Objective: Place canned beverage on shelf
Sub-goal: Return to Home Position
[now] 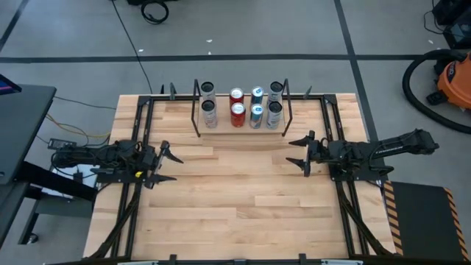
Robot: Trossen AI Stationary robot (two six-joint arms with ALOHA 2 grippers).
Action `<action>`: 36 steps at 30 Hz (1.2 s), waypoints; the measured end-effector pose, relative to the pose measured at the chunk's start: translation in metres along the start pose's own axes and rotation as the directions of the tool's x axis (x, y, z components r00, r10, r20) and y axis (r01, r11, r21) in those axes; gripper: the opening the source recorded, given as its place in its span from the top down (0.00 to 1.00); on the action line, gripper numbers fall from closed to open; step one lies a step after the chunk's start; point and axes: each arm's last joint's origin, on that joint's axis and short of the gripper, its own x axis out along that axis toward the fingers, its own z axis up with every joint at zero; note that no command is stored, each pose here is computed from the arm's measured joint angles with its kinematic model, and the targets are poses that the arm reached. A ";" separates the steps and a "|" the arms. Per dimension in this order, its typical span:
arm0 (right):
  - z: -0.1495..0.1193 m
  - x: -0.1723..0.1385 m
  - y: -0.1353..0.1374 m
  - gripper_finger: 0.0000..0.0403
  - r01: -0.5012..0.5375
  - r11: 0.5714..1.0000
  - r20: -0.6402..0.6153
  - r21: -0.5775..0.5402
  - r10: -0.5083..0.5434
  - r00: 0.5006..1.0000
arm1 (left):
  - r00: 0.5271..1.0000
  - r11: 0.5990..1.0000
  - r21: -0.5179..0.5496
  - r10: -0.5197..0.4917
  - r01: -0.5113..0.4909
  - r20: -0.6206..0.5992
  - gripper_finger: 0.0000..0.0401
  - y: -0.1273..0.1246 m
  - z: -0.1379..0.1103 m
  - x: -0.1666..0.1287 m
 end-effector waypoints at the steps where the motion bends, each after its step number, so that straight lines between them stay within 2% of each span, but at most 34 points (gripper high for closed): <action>1: 0.000 0.000 0.000 0.17 0.000 1.000 0.005 -0.006 0.000 1.000 | 1.000 1.000 0.000 0.000 0.000 0.000 0.21 0.000 0.000 0.000; 14: -0.002 0.002 0.000 0.17 0.001 1.000 -0.024 -0.025 -0.001 1.000 | 0.999 0.999 -0.002 0.039 -0.039 -0.009 0.21 0.001 -0.001 0.000; 27: -0.003 0.002 0.003 0.17 -0.082 0.996 -0.037 -0.024 0.082 0.996 | 0.999 0.999 -0.001 0.038 -0.038 -0.006 0.21 0.001 -0.001 0.000; 36: -0.003 0.002 0.003 0.17 -0.083 0.996 -0.037 -0.024 0.082 0.996 | 0.998 0.999 0.008 0.039 -0.040 0.057 0.21 0.001 0.004 0.000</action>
